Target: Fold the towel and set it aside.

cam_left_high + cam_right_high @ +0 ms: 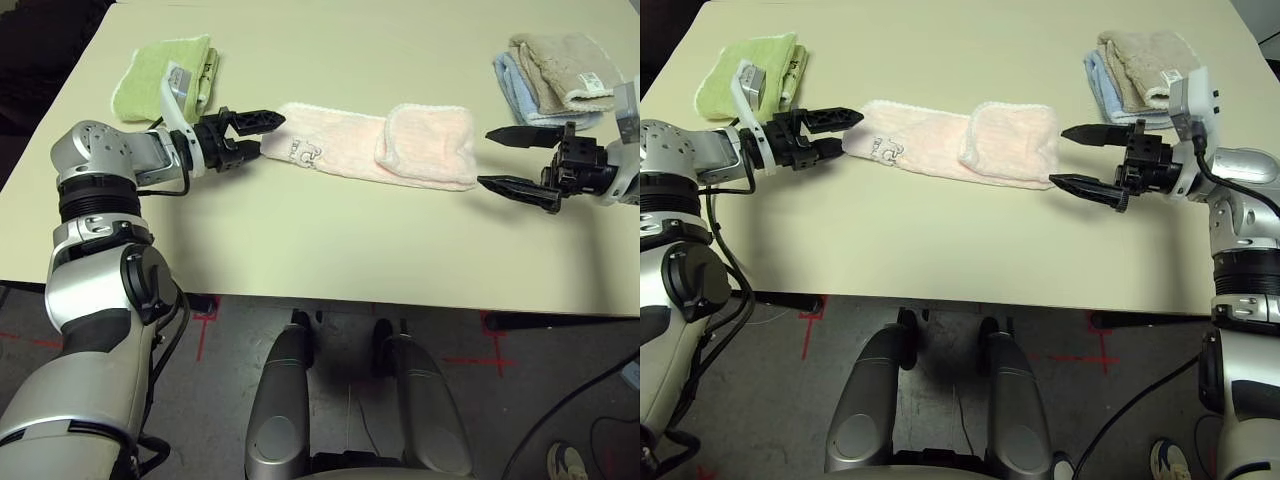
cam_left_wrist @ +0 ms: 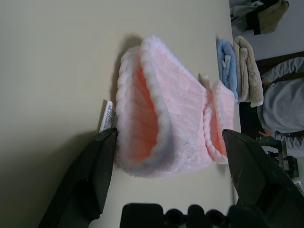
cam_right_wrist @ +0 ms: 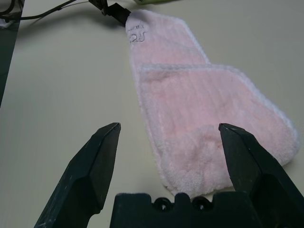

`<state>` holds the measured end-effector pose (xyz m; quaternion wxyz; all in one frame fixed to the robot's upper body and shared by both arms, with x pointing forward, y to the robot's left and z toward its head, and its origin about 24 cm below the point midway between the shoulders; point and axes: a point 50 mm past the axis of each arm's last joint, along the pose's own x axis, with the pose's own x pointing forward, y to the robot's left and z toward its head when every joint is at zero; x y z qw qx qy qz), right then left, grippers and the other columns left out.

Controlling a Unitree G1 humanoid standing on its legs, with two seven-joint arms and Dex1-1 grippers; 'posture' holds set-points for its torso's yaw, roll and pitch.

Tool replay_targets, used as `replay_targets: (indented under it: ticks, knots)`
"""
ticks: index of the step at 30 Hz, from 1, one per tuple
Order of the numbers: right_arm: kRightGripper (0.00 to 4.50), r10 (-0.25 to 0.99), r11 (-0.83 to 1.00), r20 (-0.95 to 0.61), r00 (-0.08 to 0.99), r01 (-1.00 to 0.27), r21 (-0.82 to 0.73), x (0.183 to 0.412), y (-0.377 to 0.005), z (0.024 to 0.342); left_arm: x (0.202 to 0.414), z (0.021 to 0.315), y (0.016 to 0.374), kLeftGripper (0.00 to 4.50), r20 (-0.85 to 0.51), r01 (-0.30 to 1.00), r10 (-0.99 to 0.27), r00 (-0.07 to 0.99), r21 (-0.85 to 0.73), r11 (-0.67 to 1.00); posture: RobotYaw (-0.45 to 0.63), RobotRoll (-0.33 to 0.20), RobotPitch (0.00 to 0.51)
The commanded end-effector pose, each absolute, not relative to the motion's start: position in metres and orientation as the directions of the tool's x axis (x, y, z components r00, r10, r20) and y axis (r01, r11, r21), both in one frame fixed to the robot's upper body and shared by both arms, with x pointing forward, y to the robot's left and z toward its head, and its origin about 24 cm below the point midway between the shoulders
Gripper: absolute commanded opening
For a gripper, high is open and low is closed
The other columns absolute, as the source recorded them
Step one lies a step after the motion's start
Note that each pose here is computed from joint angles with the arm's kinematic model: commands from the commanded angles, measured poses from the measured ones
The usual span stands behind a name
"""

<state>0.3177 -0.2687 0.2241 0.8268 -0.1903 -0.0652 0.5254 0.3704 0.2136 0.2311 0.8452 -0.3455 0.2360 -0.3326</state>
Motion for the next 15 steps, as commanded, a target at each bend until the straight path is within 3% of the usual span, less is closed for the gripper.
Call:
replay_targets:
  ticks: [1, 15]
  knots:
    - [4.47, 0.889, 0.369, -0.116, 0.443, -0.843, -0.392, 0.3156, -0.2704, 0.2221, 0.3678, 0.2205, 0.2094, 4.50, -0.217, 0.370, -0.749, 0.626, -0.763, 0.530, 0.07, 0.000, 0.305]
    - [4.47, 0.887, 0.372, -0.115, 0.447, -0.839, -0.397, 0.3170, -0.2686, 0.2203, 0.3601, 0.2196, 0.2189, 4.50, -0.280, 0.367, -0.758, 0.589, -0.743, 0.560, 0.07, 0.000, 0.305]
